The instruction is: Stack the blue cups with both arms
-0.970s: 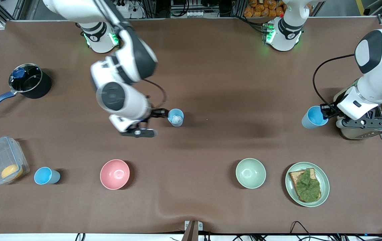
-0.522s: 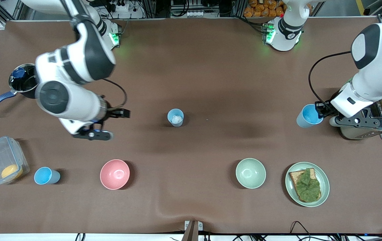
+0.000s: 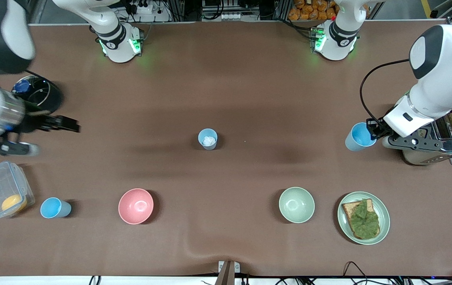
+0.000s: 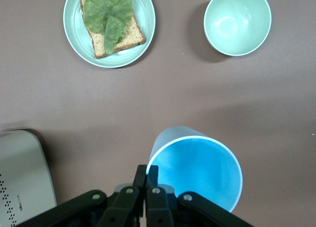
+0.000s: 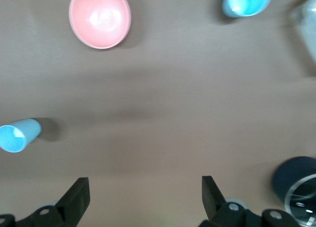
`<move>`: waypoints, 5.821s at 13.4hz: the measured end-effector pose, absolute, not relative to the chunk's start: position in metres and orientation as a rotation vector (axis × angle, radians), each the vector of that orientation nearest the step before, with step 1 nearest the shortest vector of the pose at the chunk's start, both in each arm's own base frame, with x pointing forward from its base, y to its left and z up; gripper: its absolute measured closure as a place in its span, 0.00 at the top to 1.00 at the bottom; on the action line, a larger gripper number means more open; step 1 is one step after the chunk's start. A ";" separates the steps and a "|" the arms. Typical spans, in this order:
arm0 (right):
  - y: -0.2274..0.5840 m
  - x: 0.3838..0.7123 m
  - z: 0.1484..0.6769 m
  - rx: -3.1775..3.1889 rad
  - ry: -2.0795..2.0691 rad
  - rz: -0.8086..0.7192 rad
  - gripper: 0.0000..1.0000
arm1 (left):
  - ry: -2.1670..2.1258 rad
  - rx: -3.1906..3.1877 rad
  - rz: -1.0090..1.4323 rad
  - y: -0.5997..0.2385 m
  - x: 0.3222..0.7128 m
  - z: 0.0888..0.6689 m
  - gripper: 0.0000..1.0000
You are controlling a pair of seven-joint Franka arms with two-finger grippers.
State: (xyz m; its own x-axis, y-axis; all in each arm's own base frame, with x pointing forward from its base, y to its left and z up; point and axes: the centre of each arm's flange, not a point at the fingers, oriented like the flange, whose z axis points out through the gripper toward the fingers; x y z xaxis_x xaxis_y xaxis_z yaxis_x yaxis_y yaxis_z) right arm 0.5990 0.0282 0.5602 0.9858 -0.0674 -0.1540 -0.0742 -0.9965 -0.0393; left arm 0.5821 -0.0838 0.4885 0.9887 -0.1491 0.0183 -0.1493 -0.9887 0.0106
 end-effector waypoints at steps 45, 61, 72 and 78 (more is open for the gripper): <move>-0.023 0.568 0.609 -3.121 0.196 0.040 1.00 | 0.592 3.057 0.340 -0.293 0.593 0.553 1.00; -0.023 0.567 0.608 -3.121 0.196 0.050 1.00 | 0.097 3.135 0.022 -0.066 0.563 0.597 1.00; -0.024 0.567 0.607 -3.121 0.197 0.055 1.00 | 0.042 3.143 -0.012 -0.027 0.554 0.601 1.00; -0.024 0.567 0.607 -3.121 0.197 0.056 1.00 | 0.039 3.142 0.016 -0.028 0.555 0.610 1.00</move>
